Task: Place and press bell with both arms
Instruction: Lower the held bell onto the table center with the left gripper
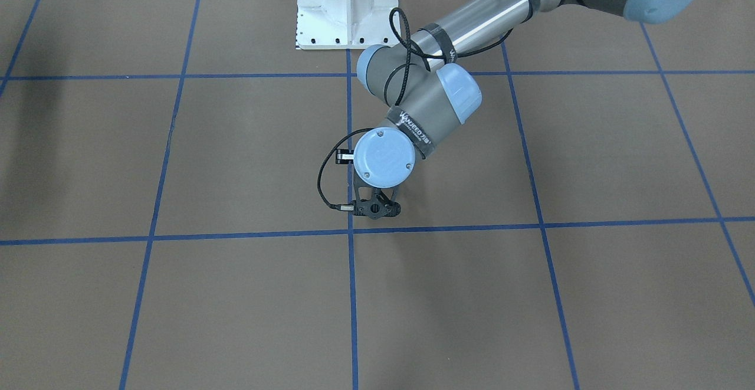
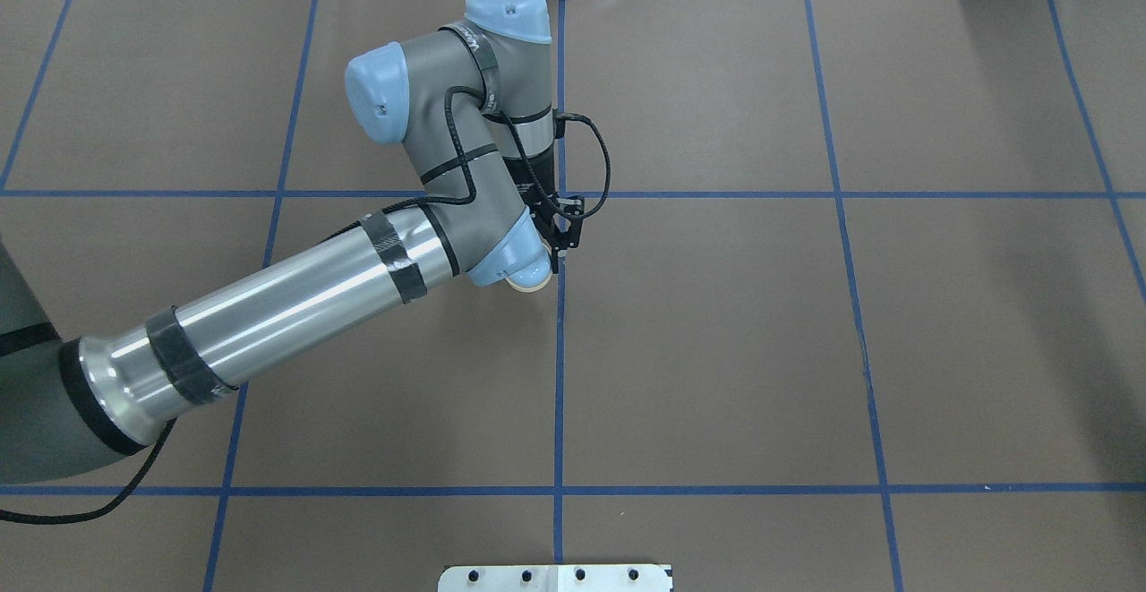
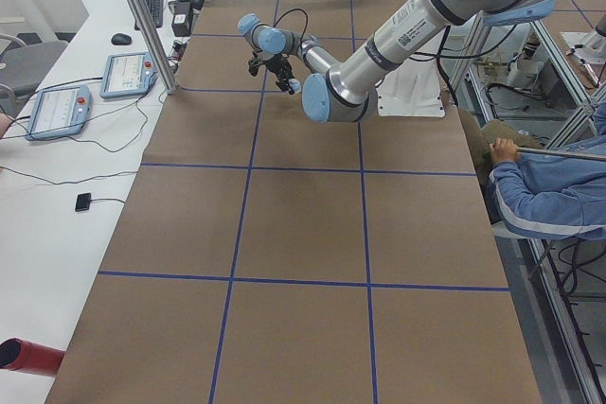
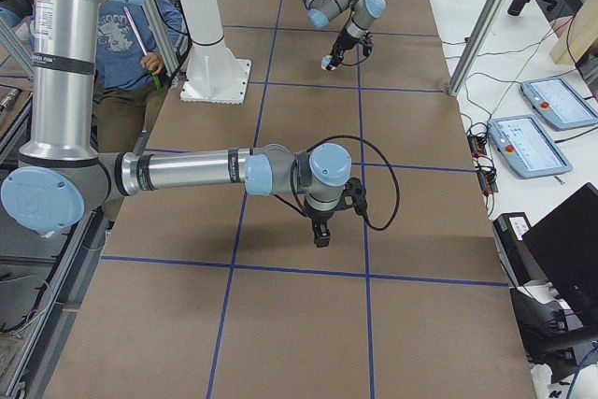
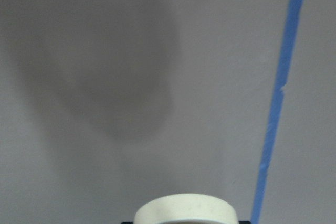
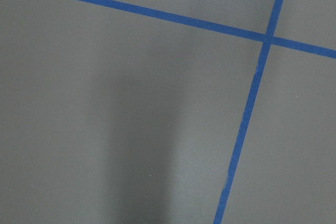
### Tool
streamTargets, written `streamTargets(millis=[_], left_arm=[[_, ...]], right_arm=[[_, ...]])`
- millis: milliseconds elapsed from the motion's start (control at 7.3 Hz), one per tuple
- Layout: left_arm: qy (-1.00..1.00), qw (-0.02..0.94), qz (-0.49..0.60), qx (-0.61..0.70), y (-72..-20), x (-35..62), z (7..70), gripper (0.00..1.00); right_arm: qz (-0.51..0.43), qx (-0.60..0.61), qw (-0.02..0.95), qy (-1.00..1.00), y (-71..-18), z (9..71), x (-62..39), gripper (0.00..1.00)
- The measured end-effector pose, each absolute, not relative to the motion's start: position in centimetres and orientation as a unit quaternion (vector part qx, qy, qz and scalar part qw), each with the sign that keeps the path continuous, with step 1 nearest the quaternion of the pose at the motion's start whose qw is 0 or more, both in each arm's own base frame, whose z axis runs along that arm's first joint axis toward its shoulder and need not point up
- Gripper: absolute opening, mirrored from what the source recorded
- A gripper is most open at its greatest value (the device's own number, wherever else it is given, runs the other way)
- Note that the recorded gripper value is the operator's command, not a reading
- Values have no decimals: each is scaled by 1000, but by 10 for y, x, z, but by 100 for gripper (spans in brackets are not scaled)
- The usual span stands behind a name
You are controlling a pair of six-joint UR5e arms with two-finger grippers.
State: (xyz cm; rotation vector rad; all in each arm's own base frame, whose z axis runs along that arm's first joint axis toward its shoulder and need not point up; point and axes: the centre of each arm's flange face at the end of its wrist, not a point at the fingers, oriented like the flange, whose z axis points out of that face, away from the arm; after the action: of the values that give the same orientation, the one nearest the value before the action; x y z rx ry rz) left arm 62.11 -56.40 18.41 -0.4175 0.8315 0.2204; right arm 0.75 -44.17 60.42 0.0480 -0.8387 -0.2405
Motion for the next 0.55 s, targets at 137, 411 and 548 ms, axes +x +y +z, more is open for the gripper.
streamTargets(millis=[137, 411, 548], left_arm=[[405, 887, 93, -203, -567, 639, 180, 14], [410, 885, 87, -203, -568, 654, 180, 39], [411, 885, 86, -202, -568, 656, 179, 40]], right_arm=[[-116, 23, 905, -408, -442, 604, 7, 100], [-117, 24, 904, -411, -442, 603, 6, 100], [-117, 24, 904, -411, -442, 603, 6, 100]])
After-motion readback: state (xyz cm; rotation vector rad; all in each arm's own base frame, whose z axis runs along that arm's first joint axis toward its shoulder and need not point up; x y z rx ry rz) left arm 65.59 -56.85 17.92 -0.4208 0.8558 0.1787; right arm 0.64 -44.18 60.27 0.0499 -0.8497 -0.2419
